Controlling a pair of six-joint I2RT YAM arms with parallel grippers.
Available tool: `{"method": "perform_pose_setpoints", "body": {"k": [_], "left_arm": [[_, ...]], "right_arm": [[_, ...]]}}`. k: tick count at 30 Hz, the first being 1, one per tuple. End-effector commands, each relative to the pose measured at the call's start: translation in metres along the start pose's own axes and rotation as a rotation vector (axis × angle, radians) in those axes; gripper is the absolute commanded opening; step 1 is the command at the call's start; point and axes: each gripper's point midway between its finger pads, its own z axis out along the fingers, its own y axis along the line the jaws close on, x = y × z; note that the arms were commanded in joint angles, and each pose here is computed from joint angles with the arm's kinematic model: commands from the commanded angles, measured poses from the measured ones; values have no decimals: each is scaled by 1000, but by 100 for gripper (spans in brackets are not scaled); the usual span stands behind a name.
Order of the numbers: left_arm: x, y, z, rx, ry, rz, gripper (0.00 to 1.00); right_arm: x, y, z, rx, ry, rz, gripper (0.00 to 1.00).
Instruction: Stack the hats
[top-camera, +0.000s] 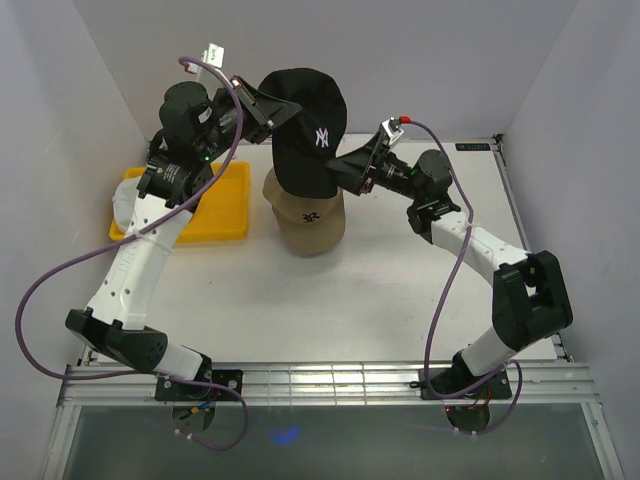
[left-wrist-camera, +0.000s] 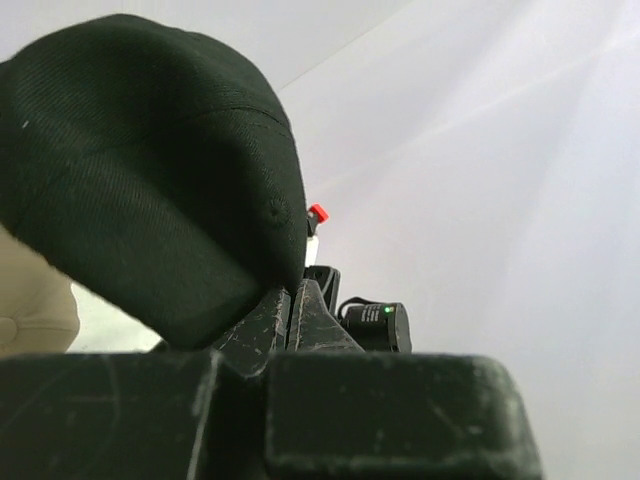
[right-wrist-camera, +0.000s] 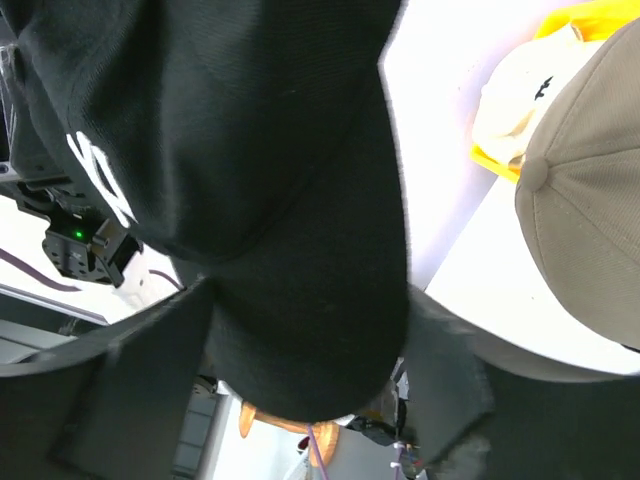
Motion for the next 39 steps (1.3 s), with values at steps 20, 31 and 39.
{"method": "perform_pose_setpoints", "body": {"k": [20, 31, 39], "left_arm": [[0, 67, 3, -201, -6, 91, 3], [-47, 75, -15, -128, -23, 89, 63], [-34, 79, -43, -76, -51, 19, 98]], "right_arm": [[-24, 78, -25, -169, -8, -56, 8], [-53, 94, -8, -303, 8, 68, 8], [-67, 96, -1, -373, -5, 112, 8]]}}
